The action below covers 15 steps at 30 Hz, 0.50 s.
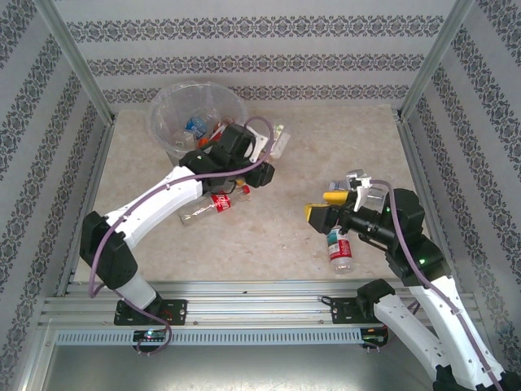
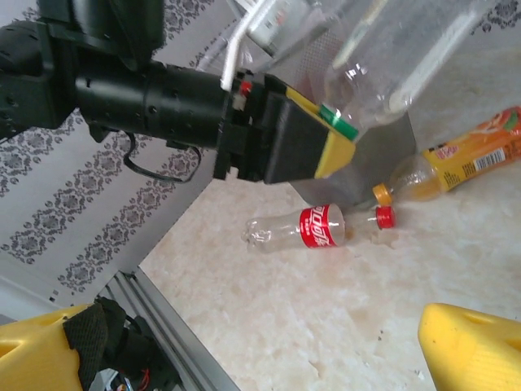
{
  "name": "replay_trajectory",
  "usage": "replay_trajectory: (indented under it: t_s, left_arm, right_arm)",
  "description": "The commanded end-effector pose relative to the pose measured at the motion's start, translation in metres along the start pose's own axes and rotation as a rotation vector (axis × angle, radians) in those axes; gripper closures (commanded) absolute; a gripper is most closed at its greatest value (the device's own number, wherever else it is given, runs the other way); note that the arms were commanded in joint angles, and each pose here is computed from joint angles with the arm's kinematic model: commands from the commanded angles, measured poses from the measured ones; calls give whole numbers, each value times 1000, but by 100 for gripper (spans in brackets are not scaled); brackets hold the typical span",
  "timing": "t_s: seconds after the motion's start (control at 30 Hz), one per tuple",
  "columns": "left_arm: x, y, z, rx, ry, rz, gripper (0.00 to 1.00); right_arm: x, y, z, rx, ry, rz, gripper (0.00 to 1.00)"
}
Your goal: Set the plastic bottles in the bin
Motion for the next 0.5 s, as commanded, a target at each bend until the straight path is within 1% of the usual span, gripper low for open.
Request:
replay_trajectory:
  t_s: [0.0,0.1,0.23,0.47]
  left_arm:
    - [-16,28,-34,-78,-58,-1,55]
    - [-20,48,-49,-124,-73,7,55]
    - [-7,67,-63,-152,-41,-8,55]
    - [51,83,-87,-174,124,-67,55]
  right_arm:
    - [18,23,-7,-67,49,-44,2]
    - [20,29,-6,-72,56,-46,2]
    - [19,31,-4,-67,55,-39,2]
    - [12,25,-4,-54,17,-25,2]
Point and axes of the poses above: each hand's point on the last joint's axis, 136 mm out from that joint toward the fingers, its own z axis out along the fingers, its own x axis along the line the jaws close on, y = z × x, the point moved 2 cm from there along -z, back along the fingers, and after that the axes turned 7 degrees about -z, right-handed, at the moved point
